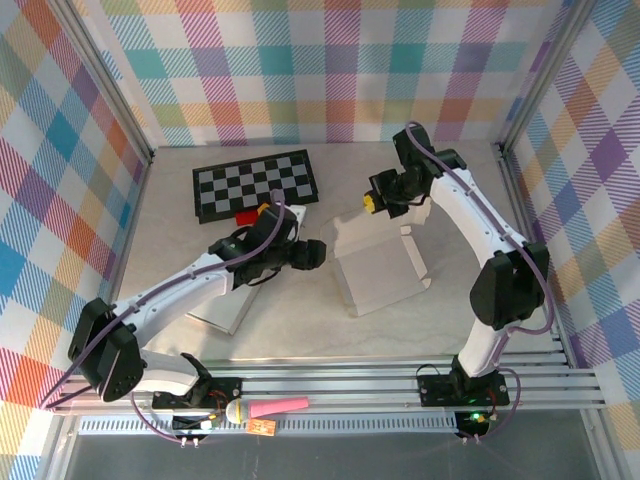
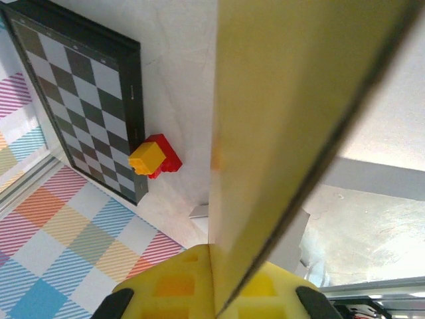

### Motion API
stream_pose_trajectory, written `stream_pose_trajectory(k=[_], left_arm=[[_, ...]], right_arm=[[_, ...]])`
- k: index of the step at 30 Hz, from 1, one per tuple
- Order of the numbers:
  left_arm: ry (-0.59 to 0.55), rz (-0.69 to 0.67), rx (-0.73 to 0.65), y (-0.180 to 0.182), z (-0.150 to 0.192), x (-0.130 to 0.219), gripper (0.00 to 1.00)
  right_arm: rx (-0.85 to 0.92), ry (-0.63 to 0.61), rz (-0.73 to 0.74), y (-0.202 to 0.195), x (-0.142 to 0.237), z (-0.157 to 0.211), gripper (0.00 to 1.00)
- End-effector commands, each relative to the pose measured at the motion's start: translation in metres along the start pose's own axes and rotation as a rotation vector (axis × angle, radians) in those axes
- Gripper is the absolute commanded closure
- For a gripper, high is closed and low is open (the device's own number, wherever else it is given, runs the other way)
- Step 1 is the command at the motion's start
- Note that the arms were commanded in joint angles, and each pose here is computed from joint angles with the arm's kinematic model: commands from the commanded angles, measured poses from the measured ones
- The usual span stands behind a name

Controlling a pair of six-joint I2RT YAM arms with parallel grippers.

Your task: Fold the paper box

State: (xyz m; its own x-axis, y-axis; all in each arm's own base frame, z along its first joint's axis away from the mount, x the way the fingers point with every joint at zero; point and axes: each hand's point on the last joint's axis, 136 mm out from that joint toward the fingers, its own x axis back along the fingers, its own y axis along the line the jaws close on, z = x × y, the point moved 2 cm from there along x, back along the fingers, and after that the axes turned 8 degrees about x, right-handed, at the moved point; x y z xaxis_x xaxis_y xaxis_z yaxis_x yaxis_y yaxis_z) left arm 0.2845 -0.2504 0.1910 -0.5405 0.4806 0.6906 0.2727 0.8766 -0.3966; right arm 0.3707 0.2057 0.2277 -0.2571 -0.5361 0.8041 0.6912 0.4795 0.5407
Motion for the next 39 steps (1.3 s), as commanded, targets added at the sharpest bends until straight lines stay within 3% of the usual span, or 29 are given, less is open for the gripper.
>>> stream_pose_trajectory(k=[1, 8, 15, 18, 24, 27, 33, 39], left_arm=[[-0.054, 0.007, -0.090, -0.015, -0.012, -0.004, 0.36], [-0.038, -0.095, -0.147, -0.012, -0.006, -0.020, 0.51], [-0.023, -0.099, -0.176, -0.014, -0.003, -0.025, 0.89], [-0.043, -0.081, -0.171, -0.017, -0.008, -0.019, 1.00], [-0.036, -0.062, -0.171, -0.022, -0.009, -0.012, 1.00], [-0.030, -0.062, -0.175, -0.021, -0.006, -0.011, 1.00], [-0.026, -0.063, -0.174, -0.021, -0.006, -0.007, 1.00], [-0.030, -0.058, -0.171, -0.023, -0.007, -0.005, 1.00]], right_arm=[[0.021, 0.014, -0.050, 0.004, 0.015, 0.009, 1.00], [0.021, 0.025, -0.055, 0.004, 0.012, 0.009, 1.00], [0.080, 0.086, -0.108, 0.010, 0.000, 0.013, 1.00], [0.147, 0.055, -0.110, 0.010, 0.001, 0.010, 0.87], [0.225, -0.055, -0.221, 0.015, 0.009, 0.002, 0.63], [0.234, -0.065, -0.239, 0.016, 0.008, 0.003, 0.57], [0.251, -0.086, -0.244, 0.019, 0.007, 0.009, 0.60], [0.254, -0.109, -0.241, 0.017, 0.005, 0.009, 0.74]])
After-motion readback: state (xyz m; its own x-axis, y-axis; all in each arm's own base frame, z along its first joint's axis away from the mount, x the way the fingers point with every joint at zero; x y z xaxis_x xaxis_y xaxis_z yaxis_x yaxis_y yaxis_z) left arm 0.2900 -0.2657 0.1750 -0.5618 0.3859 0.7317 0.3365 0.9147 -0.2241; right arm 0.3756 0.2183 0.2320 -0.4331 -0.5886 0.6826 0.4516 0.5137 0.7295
